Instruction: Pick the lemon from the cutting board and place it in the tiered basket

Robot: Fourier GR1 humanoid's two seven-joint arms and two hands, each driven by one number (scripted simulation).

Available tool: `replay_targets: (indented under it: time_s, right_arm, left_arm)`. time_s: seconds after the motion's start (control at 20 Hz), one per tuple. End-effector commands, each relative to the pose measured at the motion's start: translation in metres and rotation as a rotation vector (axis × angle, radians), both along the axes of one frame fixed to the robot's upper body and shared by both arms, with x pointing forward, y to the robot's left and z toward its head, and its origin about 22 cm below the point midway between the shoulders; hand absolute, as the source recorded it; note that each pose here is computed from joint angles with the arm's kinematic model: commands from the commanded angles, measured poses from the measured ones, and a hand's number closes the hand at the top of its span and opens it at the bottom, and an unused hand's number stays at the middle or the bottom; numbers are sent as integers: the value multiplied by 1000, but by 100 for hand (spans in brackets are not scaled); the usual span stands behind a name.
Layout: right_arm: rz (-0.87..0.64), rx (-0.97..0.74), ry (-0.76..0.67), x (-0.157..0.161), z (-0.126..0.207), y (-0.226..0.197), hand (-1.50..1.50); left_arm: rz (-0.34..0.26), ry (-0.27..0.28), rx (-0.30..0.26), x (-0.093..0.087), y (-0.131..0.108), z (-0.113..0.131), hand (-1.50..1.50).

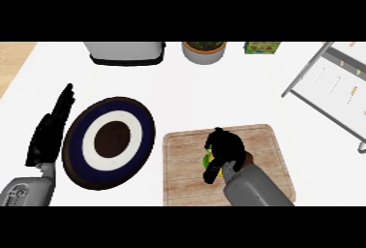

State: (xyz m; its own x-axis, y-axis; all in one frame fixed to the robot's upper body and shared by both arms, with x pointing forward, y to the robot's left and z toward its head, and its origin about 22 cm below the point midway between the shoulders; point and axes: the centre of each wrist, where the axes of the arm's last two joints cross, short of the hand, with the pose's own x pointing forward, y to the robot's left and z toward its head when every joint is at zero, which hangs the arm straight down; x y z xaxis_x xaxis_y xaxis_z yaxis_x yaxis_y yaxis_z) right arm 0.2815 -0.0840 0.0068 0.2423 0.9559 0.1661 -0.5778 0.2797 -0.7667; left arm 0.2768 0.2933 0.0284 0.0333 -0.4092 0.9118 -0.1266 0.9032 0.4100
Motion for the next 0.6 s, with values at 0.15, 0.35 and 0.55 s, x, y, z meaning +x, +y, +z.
replay_targets:
  time_s: [0.15, 0.35, 0.55]
  right_arm:
    - [2, 92, 18, -7, 12, 9, 150]
    - [-59, 170, -32, -9, 10, 13, 150]
    - [-180, 194, -157, 19, 57, 0, 150]
  left_arm:
    - [-6, -13, -3, 2, -17, 13, 0]
    - [-6, -3, 2, 5, 12, -4, 0]
    - [10, 10, -7, -2, 17, -13, 0]
